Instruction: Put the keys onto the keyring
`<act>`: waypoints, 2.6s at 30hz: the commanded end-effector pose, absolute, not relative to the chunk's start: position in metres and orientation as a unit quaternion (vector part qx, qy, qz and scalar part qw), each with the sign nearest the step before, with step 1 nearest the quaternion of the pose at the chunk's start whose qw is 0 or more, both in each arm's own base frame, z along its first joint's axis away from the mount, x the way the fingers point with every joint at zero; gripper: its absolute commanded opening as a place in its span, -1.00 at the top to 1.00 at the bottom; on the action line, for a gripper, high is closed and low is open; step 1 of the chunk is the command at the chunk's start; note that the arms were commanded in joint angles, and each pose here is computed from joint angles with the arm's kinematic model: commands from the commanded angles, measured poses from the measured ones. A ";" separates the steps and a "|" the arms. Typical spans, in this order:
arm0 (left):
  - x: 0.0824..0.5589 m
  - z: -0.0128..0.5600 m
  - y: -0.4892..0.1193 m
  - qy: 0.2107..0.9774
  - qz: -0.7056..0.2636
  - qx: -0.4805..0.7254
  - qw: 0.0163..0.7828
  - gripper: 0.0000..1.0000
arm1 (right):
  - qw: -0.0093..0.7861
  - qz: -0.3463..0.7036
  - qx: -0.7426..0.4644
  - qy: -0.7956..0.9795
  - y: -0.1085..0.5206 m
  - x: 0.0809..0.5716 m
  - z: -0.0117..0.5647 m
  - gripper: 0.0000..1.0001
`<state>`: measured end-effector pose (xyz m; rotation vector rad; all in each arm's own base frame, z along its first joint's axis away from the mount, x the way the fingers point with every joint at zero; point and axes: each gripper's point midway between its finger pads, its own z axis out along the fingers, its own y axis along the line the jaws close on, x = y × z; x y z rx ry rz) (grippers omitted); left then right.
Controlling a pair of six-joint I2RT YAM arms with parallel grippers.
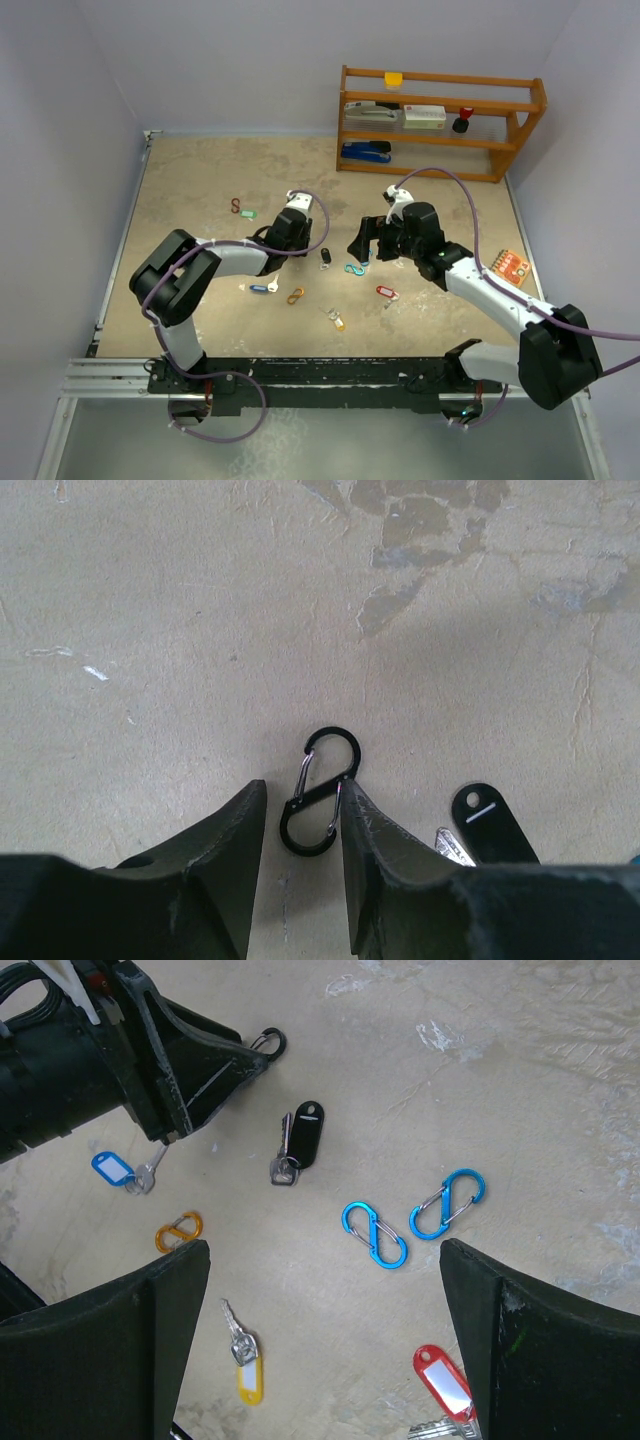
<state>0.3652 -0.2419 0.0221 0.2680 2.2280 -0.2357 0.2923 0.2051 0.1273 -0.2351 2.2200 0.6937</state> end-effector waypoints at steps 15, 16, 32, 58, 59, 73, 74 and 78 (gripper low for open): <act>0.352 0.016 -0.235 0.903 -0.073 0.124 0.405 1.00 | 0.419 0.288 -0.102 0.855 0.211 0.300 0.152 -0.98; 0.352 0.018 -0.234 0.902 -0.072 0.124 0.407 1.00 | 0.420 0.288 -0.102 0.855 0.211 0.301 0.152 -0.98; 0.378 0.130 -0.223 0.836 -0.082 0.046 0.541 1.00 | 0.375 0.263 -0.148 0.876 0.230 0.293 0.134 -0.92; 0.374 0.224 -0.198 0.778 -0.094 -0.020 0.621 1.00 | 0.260 0.224 -0.225 0.912 0.260 0.205 0.074 -0.26; 0.374 0.223 -0.198 0.777 -0.094 -0.020 0.622 1.00 | 0.260 0.222 -0.227 0.912 0.260 0.202 0.070 -0.24; 0.371 0.221 -0.189 0.763 -0.090 -0.025 0.639 1.00 | 0.322 0.212 -0.234 0.893 0.277 0.192 0.051 0.01; 0.371 0.220 -0.189 0.763 -0.090 -0.026 0.639 1.00 | 0.321 0.212 -0.235 0.893 0.279 0.191 0.050 0.03; 0.371 0.219 -0.188 0.764 -0.086 -0.025 0.639 1.00 | 0.320 0.216 -0.238 0.891 0.284 0.191 0.047 0.05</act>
